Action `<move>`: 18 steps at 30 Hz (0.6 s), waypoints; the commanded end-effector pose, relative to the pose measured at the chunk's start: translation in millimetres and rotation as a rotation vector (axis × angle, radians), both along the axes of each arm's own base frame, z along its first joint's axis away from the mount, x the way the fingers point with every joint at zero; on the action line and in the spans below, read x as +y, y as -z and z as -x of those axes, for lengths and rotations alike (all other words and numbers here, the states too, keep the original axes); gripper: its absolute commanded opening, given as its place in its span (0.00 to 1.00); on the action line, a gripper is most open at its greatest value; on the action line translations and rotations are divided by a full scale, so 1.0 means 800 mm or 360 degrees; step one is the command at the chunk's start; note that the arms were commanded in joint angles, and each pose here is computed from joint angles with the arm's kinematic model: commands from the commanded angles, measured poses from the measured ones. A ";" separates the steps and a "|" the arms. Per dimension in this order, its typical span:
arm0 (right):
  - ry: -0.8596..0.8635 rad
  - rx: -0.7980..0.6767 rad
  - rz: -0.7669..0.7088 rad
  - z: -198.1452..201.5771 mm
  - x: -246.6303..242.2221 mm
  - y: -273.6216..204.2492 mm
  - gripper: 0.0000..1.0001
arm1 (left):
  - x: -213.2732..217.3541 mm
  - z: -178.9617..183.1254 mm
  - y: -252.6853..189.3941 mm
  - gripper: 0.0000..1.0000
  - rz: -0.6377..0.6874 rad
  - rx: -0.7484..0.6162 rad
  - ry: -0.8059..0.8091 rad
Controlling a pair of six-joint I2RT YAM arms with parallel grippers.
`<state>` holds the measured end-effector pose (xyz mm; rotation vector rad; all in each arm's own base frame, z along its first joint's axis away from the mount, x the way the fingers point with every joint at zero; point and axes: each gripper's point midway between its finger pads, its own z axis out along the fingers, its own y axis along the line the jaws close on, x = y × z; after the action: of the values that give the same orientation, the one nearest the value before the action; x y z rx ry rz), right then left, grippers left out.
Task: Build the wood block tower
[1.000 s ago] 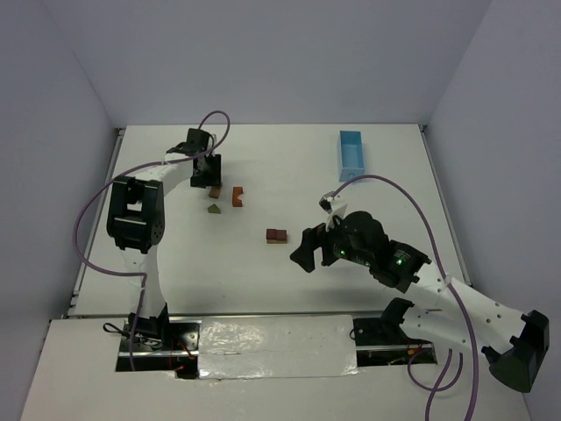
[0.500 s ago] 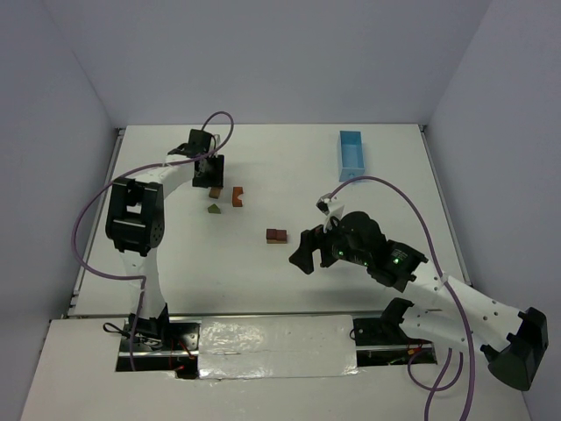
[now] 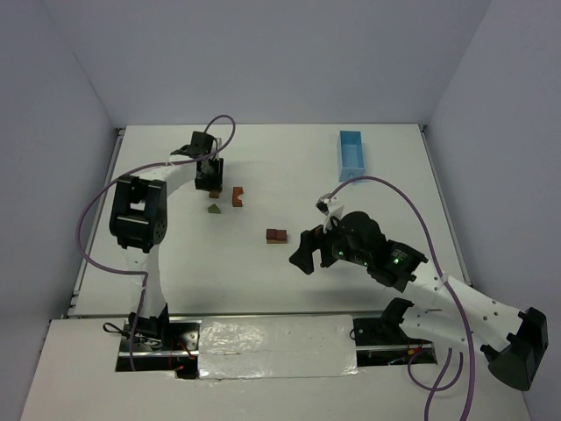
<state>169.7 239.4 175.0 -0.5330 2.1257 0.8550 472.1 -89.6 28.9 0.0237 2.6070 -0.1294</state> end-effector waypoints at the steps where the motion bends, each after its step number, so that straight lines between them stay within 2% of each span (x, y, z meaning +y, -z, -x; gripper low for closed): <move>1: -0.0024 -0.0059 -0.0001 0.000 0.000 -0.006 1.00 | -0.007 -0.010 -0.003 0.48 0.0000 -0.0011 0.0051; 2: -0.0021 -0.0067 0.0003 -0.001 -0.001 -0.007 1.00 | -0.006 -0.011 -0.004 0.40 -0.0005 -0.0012 0.0045; 5: -0.0020 -0.0082 0.0001 -0.002 -0.001 -0.008 1.00 | -0.008 -0.013 -0.027 0.28 -0.0010 -0.0067 0.0040; 10: -0.0026 -0.0147 -0.0050 -0.007 0.003 -0.017 1.00 | -0.029 -0.003 -0.108 0.15 -0.0033 -0.0201 0.0085; 13: -0.0075 -0.0229 -0.0151 -0.005 0.011 -0.033 1.00 | -0.059 0.028 -0.180 0.12 0.0064 -0.0291 0.0177; 17: -0.0207 -0.0419 -0.0148 0.009 0.025 -0.052 1.00 | -0.120 0.100 -0.221 0.09 0.0237 -0.0219 0.0424; 18: -0.0200 -0.0476 -0.0137 0.009 0.026 -0.059 1.00 | -0.130 0.114 -0.226 0.04 0.0269 -0.0204 0.0468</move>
<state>164.3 247.3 189.0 -0.6365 1.9737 0.8726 423.0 -164.7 177.0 0.2366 2.4409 -0.2808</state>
